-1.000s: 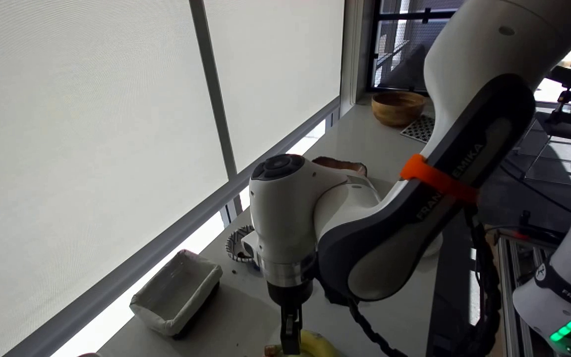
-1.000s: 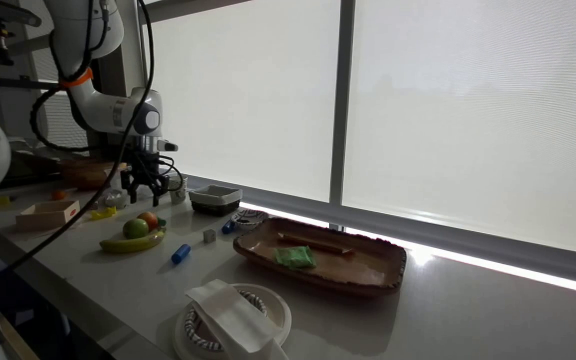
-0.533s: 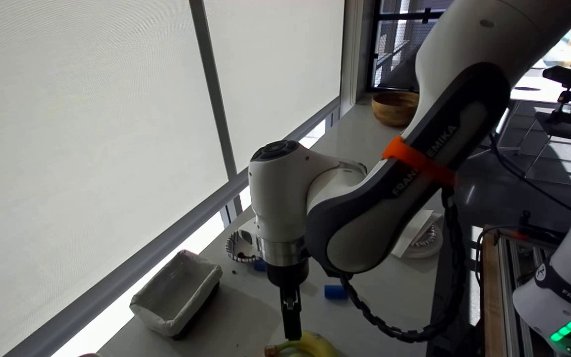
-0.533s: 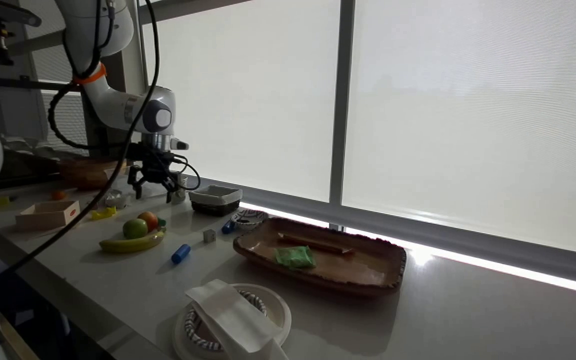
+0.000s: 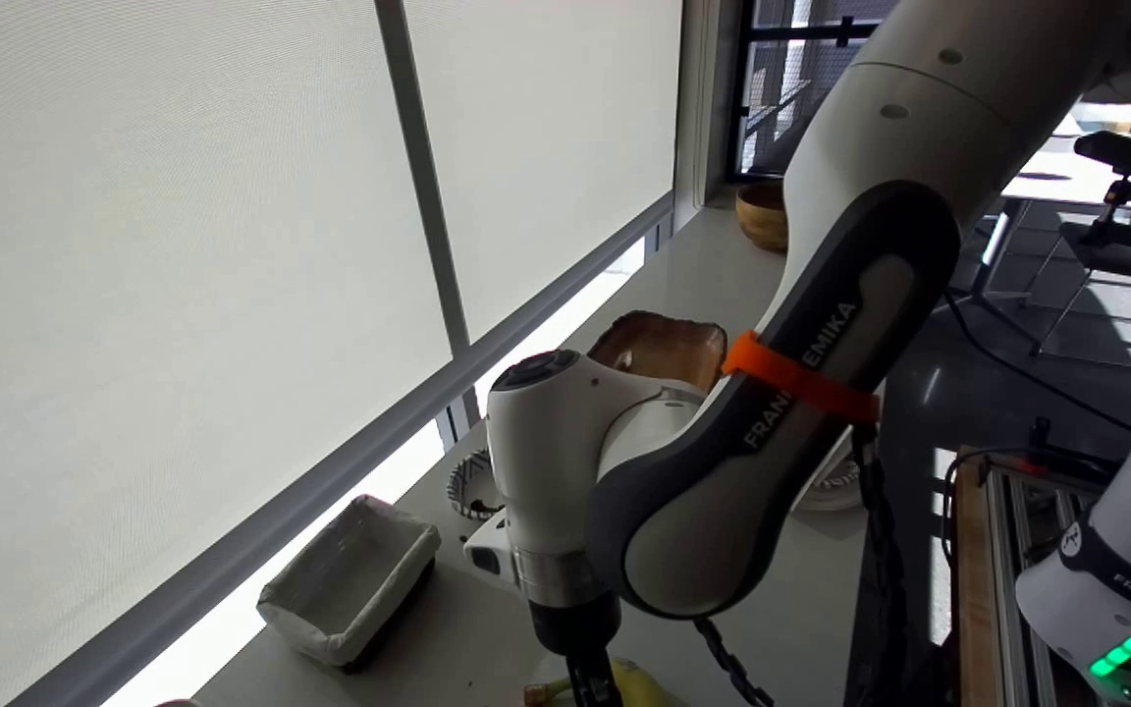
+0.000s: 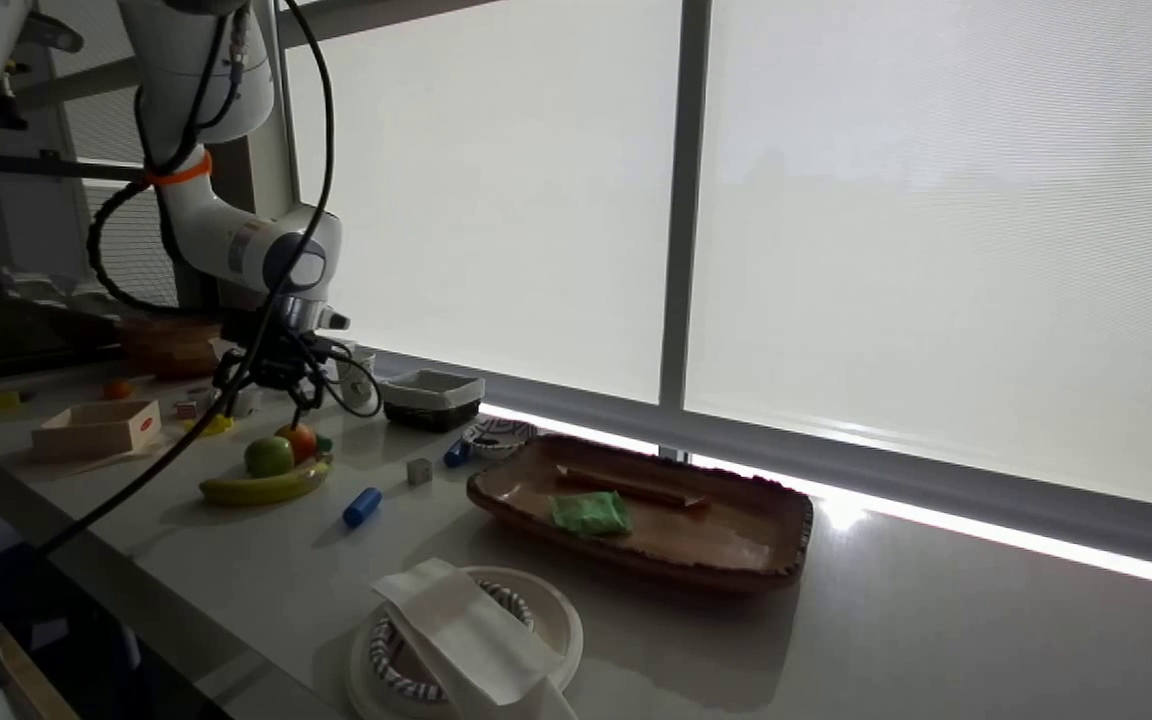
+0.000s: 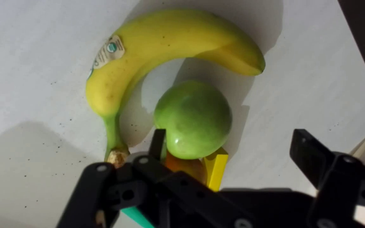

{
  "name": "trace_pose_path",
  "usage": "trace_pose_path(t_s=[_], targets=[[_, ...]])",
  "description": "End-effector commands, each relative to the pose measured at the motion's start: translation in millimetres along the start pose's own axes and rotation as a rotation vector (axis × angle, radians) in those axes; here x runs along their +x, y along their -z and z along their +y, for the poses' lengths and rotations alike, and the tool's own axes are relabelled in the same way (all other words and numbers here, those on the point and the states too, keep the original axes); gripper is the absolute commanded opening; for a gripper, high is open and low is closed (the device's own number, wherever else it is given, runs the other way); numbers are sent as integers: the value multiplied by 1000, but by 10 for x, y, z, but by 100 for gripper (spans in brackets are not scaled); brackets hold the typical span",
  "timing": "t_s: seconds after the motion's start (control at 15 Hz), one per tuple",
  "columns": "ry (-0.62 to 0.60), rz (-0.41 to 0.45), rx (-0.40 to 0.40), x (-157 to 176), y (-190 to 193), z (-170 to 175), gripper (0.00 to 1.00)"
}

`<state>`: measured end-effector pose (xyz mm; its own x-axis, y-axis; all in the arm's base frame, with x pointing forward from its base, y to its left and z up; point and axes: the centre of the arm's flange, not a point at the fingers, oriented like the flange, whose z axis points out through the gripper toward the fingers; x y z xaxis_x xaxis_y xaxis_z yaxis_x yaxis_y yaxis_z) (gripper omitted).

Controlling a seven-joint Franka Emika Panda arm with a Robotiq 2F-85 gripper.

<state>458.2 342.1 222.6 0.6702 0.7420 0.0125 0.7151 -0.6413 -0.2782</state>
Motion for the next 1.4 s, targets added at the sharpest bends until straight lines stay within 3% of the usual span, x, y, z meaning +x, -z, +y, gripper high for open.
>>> trace_pose_path(t_s=[0.0,0.27,0.73,0.8,0.87,1.0,1.33], targets=[[-48,-13,-66,49,-284,-12,100],[-157,31,-158,84,-451,30,100],[-213,36,-183,76,-632,-8,100],[-215,34,-183,70,-637,-13,75],[-216,32,-184,66,-641,-18,74],[-217,35,-184,60,-627,-22,58],[-211,67,-180,11,-482,-12,55]])
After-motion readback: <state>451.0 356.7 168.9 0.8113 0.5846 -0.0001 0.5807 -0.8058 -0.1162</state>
